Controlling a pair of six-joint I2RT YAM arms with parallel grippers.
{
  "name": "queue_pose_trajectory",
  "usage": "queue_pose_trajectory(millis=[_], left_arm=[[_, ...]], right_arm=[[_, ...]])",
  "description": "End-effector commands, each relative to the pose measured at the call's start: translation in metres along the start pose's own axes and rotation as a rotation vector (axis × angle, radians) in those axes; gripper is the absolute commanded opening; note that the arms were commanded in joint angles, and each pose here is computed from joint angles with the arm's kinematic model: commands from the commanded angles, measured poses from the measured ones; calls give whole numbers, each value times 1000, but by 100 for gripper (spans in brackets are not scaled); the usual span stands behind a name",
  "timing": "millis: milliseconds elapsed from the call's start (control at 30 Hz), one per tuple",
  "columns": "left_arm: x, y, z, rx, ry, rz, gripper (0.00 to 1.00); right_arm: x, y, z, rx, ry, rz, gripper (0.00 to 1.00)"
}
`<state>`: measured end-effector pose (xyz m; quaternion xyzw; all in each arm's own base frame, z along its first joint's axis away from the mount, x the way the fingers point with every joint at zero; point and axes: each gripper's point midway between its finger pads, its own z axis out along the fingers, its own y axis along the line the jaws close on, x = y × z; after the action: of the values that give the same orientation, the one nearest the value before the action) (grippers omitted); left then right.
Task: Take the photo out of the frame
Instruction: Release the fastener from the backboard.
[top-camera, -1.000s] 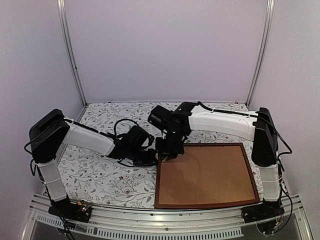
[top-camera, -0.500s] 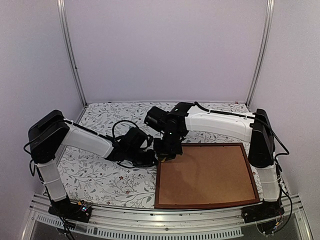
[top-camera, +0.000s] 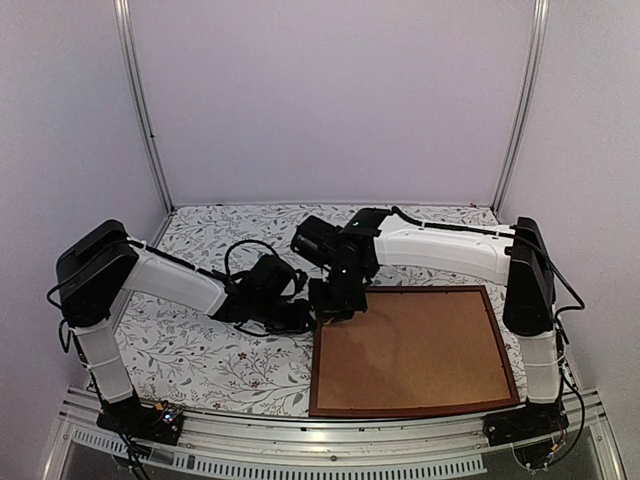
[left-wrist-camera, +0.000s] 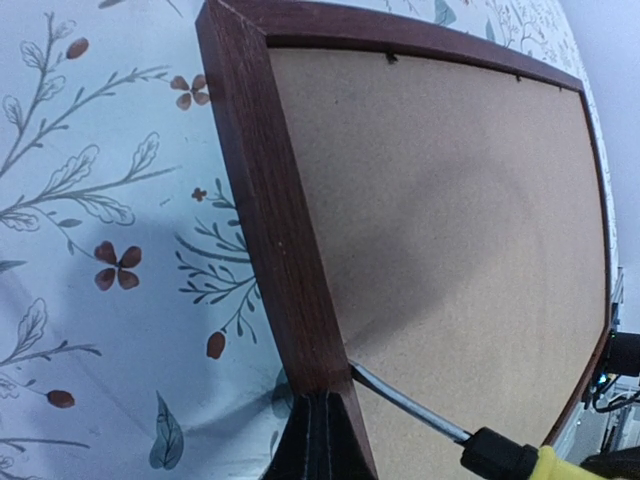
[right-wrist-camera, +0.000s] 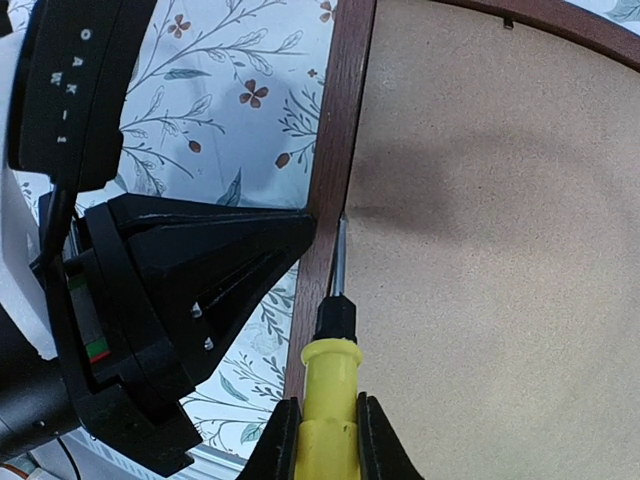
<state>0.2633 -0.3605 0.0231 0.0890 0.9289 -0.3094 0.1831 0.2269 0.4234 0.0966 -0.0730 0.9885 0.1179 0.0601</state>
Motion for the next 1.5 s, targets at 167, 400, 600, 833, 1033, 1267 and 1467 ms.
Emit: queue_pose_trajectory(millis=[167,400,600,833,1033,1267,1467], left_arm=[[47,7,-4,-54,172,36,0],[42,11,-10,-87,165,29,0],[33,13,-18,-117,150,35,0],[21,18,-28,-172,135,44,2],[6,23,-38,-208,107,54,4],[-24,17,-51,-226,53,102,10],[-53,16,-48,-247,56,198,21]], right_arm=[[17,65,-9,-305,-67,-158,0],[15,50,-26,-291,-106,-169,0],[17,42,-35,-283,-120,-184,0],[28,35,-36,-283,-86,-226,0],[30,29,-41,-297,-81,-230,0],[23,7,-53,-279,-115,-203,0],[10,-26,-69,-259,-195,-135,0]])
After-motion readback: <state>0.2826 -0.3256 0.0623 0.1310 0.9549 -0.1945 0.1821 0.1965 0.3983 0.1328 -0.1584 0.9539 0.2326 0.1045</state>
